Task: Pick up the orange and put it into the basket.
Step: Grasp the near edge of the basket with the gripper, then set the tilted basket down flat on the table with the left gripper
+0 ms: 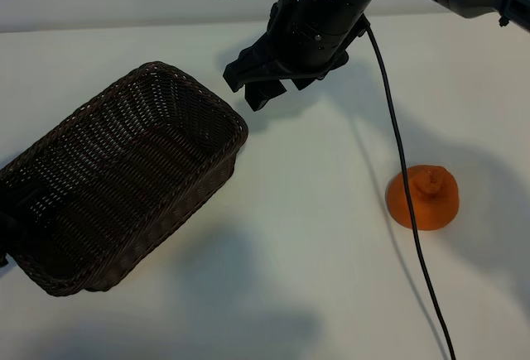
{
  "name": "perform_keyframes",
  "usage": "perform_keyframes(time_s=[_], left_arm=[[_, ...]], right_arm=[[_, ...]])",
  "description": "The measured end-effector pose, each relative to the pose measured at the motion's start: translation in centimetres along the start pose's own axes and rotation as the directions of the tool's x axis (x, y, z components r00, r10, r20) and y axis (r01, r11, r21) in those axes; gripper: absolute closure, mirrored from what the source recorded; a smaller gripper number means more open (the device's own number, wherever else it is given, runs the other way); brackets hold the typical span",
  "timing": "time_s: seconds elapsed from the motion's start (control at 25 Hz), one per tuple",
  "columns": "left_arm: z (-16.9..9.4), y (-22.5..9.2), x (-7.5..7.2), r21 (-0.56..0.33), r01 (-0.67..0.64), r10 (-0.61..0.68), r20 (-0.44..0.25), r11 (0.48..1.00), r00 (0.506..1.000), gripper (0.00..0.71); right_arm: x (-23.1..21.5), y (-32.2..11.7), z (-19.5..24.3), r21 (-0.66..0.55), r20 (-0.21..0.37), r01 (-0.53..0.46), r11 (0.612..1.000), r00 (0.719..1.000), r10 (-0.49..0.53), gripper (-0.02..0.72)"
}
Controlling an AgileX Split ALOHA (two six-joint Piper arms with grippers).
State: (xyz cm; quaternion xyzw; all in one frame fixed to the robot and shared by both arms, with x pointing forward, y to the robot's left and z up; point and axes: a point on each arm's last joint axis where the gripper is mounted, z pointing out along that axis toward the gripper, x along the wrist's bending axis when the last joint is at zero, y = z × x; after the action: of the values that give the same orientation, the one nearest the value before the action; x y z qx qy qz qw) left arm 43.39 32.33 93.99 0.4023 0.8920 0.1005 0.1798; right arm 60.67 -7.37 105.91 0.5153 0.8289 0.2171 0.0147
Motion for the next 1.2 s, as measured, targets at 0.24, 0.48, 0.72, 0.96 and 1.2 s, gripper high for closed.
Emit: perform_keyframes(time_s=[0.24,0.48,0.72,0.96,1.2], left_arm=[[0.1,0.0,0.0,-0.001,0.000,0.000,0.002,1.000,1.000,0.372],[0.1,0.2,-0.2,-0.019,-0.002,0.002,0.021,1.000,1.000,0.534],[0.1,0.3,-0.3,-0.030,-0.010,0.011,0.028,1.000,1.000,0.537],[0.0,0.2,-0.6,-0.023,-0.060,0.061,0.068,0.998,0.996,0.539],[0.0,-0.3,-1.5,0.006,-0.133,0.130,0.162,0.991,0.978,0.555]], right_arm=[[0.0,0.0,0.0,0.004,0.000,0.000,1.000,1.000,0.000,0.110],[0.0,-0.1,0.0,0.012,-0.002,-0.001,1.000,1.000,0.001,0.110],[0.0,-0.1,0.0,0.016,-0.003,-0.001,1.000,1.000,0.001,0.110],[0.0,-0.1,0.0,0.016,-0.003,-0.002,1.000,1.000,0.002,0.110],[0.0,-0.2,0.0,0.027,-0.004,-0.002,1.000,1.000,0.002,0.110]])
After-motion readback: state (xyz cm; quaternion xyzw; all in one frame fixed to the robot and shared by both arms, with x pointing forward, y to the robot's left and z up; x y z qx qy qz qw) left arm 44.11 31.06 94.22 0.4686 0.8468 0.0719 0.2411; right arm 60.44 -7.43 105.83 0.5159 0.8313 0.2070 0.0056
